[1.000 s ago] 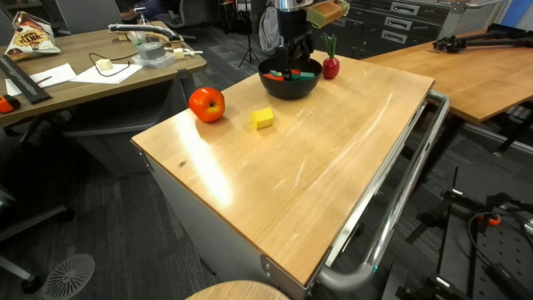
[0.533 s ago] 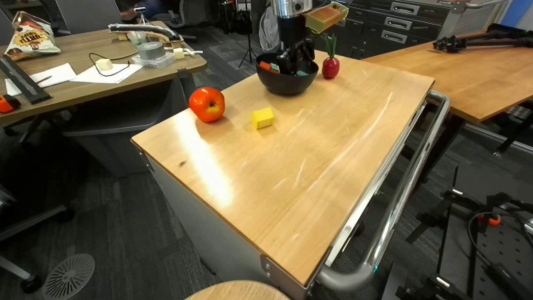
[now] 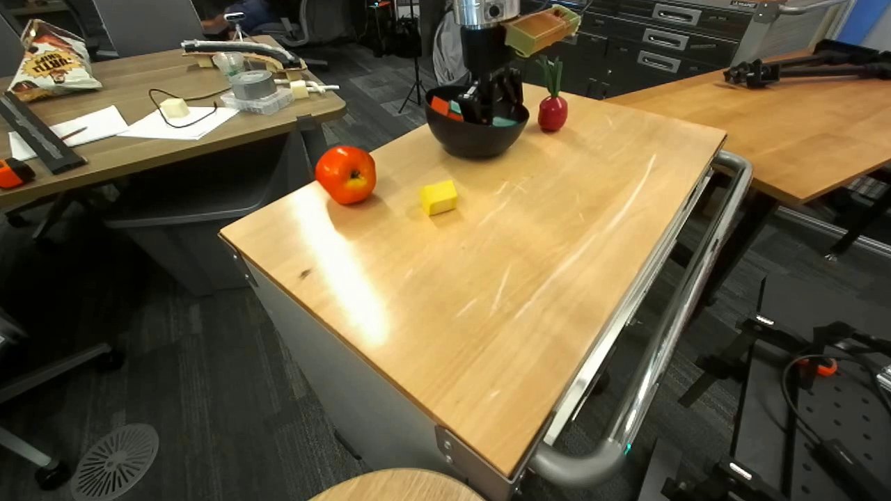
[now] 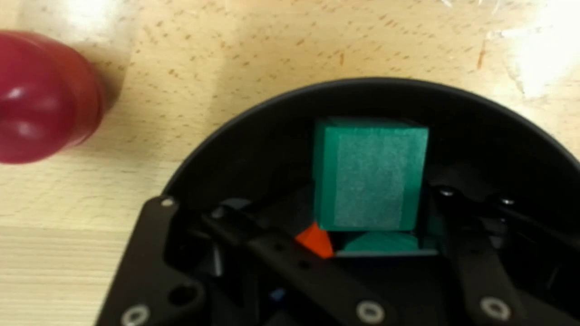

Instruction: Move the apple to the left, take the radish and blocks out of the black bowl

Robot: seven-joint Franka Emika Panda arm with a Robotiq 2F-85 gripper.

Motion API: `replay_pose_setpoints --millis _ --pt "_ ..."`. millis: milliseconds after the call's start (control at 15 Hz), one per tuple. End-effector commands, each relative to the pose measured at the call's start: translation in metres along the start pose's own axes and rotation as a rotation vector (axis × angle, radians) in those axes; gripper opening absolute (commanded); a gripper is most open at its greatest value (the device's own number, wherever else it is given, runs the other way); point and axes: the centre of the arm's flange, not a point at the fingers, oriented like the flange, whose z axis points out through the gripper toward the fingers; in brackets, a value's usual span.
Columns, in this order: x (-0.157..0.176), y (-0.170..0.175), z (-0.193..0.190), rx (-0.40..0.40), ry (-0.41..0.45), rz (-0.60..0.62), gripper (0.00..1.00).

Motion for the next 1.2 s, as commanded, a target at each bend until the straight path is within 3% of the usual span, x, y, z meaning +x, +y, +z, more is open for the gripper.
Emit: replay_pose_setpoints --millis 0,400,667,933,1133 --pt "-0.006 -0.002 -0.006 0.053 0.052 0.015 0.23" --pt "-0.008 0.01 -0.027 0.01 0.094 0.047 0.23" --pt "-0.019 0.004 -0.06 -0.027 0.144 0.052 0.23" --pt "-0.044 -0.022 -0.102 -0.056 0.182 0.041 0.23" --pt "-0.066 -0.054 -0.11 -0.048 0.183 0.058 0.23"
